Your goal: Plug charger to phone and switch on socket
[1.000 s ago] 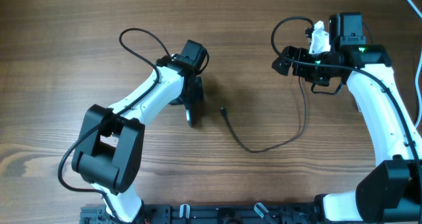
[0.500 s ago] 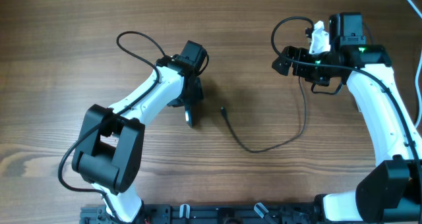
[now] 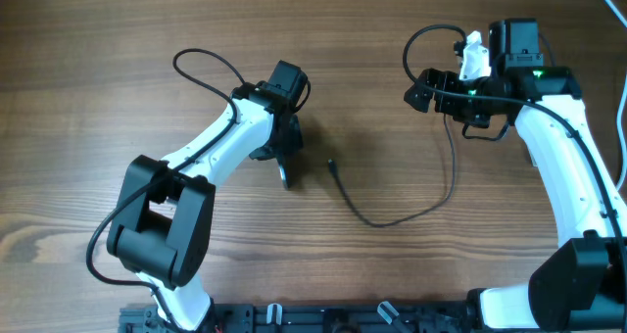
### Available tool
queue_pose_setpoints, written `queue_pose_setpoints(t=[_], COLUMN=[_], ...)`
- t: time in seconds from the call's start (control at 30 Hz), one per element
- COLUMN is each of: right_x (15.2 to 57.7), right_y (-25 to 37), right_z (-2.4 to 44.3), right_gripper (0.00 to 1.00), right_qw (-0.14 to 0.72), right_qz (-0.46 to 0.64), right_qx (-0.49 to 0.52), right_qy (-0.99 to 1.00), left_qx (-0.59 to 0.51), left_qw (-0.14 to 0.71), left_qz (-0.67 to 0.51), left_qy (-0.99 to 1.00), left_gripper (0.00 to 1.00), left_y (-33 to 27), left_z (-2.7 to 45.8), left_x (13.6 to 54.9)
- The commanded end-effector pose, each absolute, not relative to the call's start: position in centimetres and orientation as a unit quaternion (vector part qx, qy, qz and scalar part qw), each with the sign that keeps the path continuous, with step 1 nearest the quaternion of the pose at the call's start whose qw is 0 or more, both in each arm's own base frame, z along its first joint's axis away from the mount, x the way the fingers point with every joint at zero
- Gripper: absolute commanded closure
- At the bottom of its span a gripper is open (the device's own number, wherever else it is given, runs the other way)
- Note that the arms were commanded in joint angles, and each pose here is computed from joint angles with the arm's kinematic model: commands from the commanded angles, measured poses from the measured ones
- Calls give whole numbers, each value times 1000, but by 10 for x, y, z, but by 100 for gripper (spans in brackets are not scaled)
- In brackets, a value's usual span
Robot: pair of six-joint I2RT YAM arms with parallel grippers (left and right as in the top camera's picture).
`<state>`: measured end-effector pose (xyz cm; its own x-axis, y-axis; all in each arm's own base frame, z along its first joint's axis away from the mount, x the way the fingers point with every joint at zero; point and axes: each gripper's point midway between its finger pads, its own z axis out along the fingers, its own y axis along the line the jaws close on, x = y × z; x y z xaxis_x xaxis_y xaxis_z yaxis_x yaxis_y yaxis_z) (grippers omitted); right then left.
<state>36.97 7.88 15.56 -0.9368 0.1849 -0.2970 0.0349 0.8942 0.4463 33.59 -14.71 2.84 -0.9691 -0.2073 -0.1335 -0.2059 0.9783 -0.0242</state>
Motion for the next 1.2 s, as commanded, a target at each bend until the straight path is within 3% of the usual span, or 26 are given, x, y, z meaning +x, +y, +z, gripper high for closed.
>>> queue_pose_setpoints(t=[0.0,0.07,0.23,0.43,0.6,0.7,0.8,1.0,1.03,1.1,1.13,1.17], right_x=[370,370,370,370,371,361,348,303,298,297,299,301], right_y=[77,77,77,77,79,97,118,169,176,189,193,195], right_z=[150,150,150,150,151,154,152,121,117,117,118,119], right_gripper=[0,0,0,0,0,45,67,80,78,66,71,92], right_qw=[165,165,165,166,165,150,129,81,78,87,93,94], right_qz=[212,212,212,213,222,254,258,216,216,220,224,227], right_qx=[50,50,50,50,62,23,-10,-128,-140,-157,-153,-141], right_qy=[962,962,962,962,959,955,958,965,963,959,958,959], left_qx=[-111,-121,-133,-133,-136,-155,-156,-69,-51,-11,9,17], left_qw=[59,58,57,71,75,90,84,94,95,105,111,113], left_qz=[-5,-5,-5,-14,-28,-107,-265,-483,-505,-548,-566,-577], left_qy=[992,991,989,988,987,978,948,868,856,830,817,808], left_gripper=[84,80,82,96,96,96,96,96,96,96,96,96], left_y=[-148,-147,-145,-149,-150,-156,-179,-182,-180,-176,-174,-171], left_z=[24,24,13,16,25,55,99,175,182,199,206,210], left_x=[334,333,329,337,338,350,362,372,370,366,364,362])
